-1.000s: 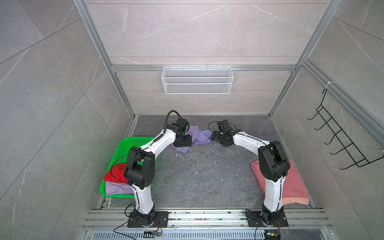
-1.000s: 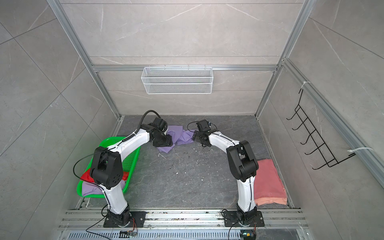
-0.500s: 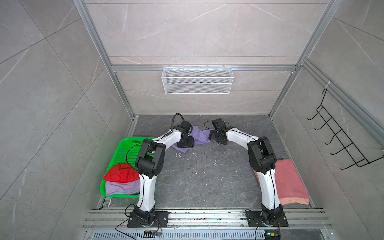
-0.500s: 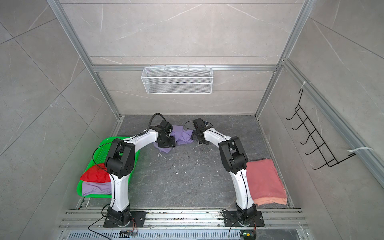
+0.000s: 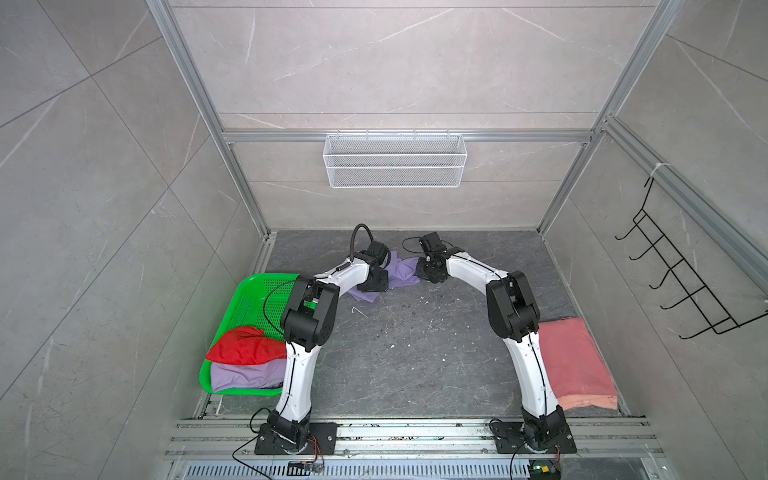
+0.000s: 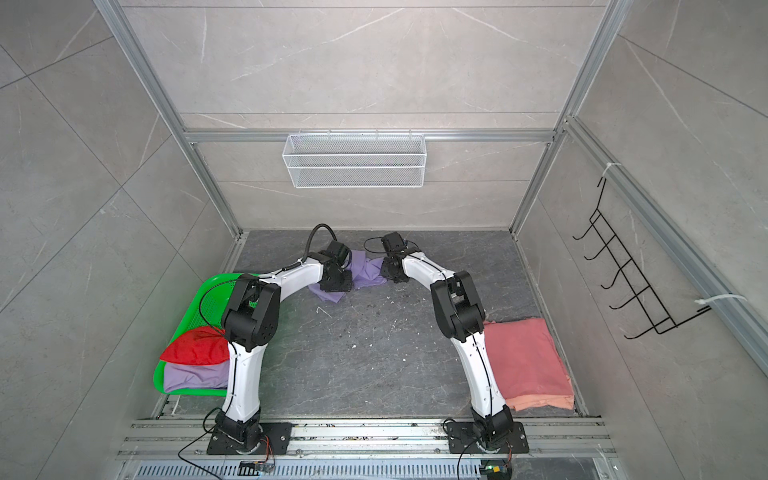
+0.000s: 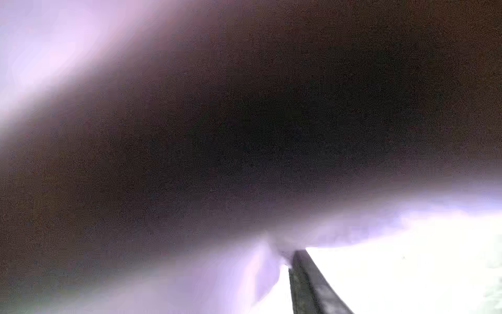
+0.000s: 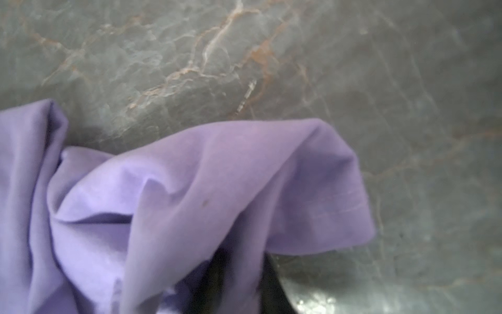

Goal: Fold and stack the t-shirts
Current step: 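Grasp opposite edges of the crumpled t-shirt with both grippers, then lift and pull the t-shirt apart with both grippers, then lay it down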

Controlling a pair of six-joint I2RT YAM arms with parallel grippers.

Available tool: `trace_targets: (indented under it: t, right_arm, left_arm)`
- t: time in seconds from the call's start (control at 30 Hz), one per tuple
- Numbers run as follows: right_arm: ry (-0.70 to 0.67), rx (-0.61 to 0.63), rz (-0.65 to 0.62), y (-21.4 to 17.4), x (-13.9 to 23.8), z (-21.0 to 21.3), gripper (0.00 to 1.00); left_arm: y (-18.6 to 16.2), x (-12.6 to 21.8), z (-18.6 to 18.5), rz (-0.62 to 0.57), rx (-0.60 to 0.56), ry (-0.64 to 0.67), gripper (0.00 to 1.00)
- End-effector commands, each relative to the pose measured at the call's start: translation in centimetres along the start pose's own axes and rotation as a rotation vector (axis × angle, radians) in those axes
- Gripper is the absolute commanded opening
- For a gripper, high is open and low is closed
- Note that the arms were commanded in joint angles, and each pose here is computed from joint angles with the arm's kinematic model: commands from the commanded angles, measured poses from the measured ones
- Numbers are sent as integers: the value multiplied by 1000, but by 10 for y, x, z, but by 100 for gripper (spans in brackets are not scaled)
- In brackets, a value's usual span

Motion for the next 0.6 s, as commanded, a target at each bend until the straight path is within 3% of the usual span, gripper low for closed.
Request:
trace_targets:
  t: [0.0, 0.13, 0.37, 0.57]
  right_arm:
    - [-10, 6, 38, -11, 2, -4, 8]
    - [20, 11, -90, 9, 46, 2, 3]
    - [147, 8, -352, 52, 168, 3, 3]
    - [152, 31, -540, 67, 262, -18, 5]
  left_arm:
    - [-10, -1, 4, 24, 36, 43, 25]
    - [8, 33, 5, -76, 50, 31, 0]
    - [44, 147, 23, -358, 108, -83, 0]
    - [39, 233, 75, -547, 243, -212, 0]
Point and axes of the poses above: each gripper's point midway between its finger pads, its own x axis back along the fingers, its own z axis along the line the jaws close on, y = z × x, the point moved 9 cm from there along x, back along the fingers, and after that the axes turned 9 degrees about -x, right-handed, at the moved point
